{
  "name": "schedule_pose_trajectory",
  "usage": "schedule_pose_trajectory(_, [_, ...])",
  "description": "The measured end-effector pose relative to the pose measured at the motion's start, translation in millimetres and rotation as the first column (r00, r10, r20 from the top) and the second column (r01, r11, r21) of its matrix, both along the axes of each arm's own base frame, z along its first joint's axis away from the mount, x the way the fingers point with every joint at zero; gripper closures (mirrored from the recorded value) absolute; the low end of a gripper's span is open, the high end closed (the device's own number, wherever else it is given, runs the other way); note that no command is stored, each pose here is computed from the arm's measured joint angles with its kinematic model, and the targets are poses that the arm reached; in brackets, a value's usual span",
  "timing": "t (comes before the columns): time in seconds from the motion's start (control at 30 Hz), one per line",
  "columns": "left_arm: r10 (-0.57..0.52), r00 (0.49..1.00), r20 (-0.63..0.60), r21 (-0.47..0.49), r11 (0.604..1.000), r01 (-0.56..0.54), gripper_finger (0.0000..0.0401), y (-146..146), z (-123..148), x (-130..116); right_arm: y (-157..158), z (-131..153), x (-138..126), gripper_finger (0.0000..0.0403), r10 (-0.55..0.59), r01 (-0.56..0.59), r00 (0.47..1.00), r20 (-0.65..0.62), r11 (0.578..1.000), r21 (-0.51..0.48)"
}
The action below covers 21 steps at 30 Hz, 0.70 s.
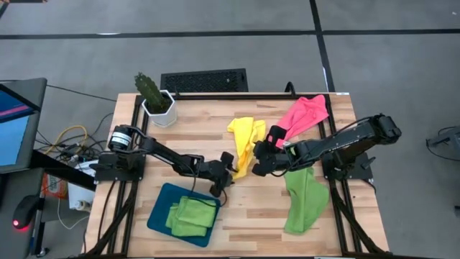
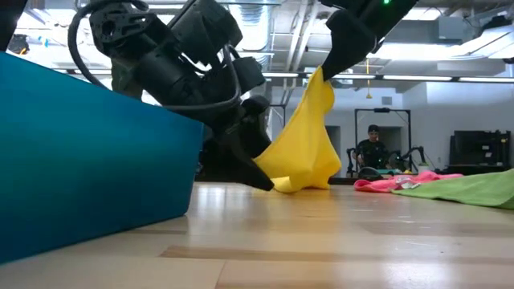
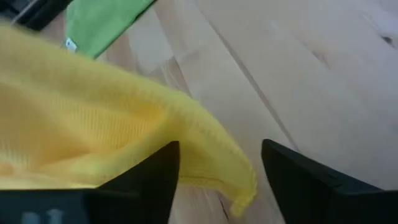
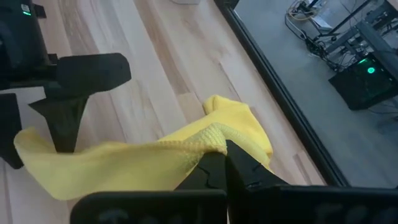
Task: Fold microfiber towels
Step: Fold the yellow microfiber
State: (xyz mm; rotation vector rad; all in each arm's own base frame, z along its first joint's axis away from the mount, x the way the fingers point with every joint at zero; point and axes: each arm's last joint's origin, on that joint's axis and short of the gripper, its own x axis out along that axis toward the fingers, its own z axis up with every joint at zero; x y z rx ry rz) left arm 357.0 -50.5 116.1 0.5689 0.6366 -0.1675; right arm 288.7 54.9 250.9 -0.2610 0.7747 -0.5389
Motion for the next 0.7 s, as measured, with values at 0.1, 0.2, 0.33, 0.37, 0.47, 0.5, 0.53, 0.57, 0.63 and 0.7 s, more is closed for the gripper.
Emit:
schedule_pose_trajectory(0.1, [0.025, 1.000, -0.001, -0.017, 1.000, -0.025, 0.0229, 0, 0, 0, 0, 0, 0, 0.0397, 0.000, 0.000, 1.000, -0.002, 1.000, -0.001])
schedule_pose_trajectory(0.2, [0.045, 0.999, -0.001, -0.038, 0.998, -0.045, 0.0280, 0, 0, 0, 0, 0, 0, 0.0397, 0.000, 0.000, 1.000, -0.002, 1.000, -0.001])
schedule_pose_trajectory(0.33, [0.062, 0.998, -0.001, -0.057, 0.996, -0.062, 0.0346, 0, 0, 0, 0, 0, 0, 0.0397, -0.004, 0.004, 1.000, -0.004, 1.000, -0.008])
schedule_pose_trajectory(0.37, [0.069, 0.998, 0.000, -0.060, 0.996, -0.069, 0.0363, 0, 0, 0, 0, 0, -1, 0.0397, -0.006, 0.006, 1.000, -0.005, 1.000, -0.010])
schedule_pose_trajectory(0.47, [0.110, 0.994, 0.001, -0.064, 0.992, -0.109, 0.0394, -1, 5, -2, -1, 0, -1, 0.0397, -0.017, 0.017, 1.000, 0.001, 1.000, -0.019])
schedule_pose_trajectory(0.5, [0.128, 0.992, 0.018, -0.065, 0.990, -0.127, 0.0395, -2, 12, -4, -1, 1, -2, 0.0397, -0.024, 0.024, 1.000, 0.000, 0.999, -0.028])
schedule_pose_trajectory(0.53, [0.145, 0.989, 0.035, -0.058, 0.988, -0.143, 0.0396, -3, 20, -6, -2, 3, -5, 0.0397, -0.028, 0.028, 1.000, -0.003, 0.999, -0.035])
schedule_pose_trajectory(0.57, [0.167, 0.984, 0.055, -0.044, 0.985, -0.165, 0.0398, -3, 30, -8, -3, 7, -7, 0.0397, -0.034, 0.035, 0.999, 0.009, 0.999, -0.041])
schedule_pose_trajectory(0.63, [0.206, 0.975, 0.078, 0.004, 0.978, -0.207, 0.0399, -3, 55, -15, -5, 15, -11, 0.0397, -0.046, 0.048, 0.998, 0.029, 0.997, -0.053])
schedule_pose_trajectory(0.7, [0.257, 0.957, 0.130, 0.046, 0.963, -0.265, 0.0399, 0, 87, -20, -6, 25, -15, 0.0397, -0.057, 0.060, 0.997, 0.044, 0.995, -0.083])
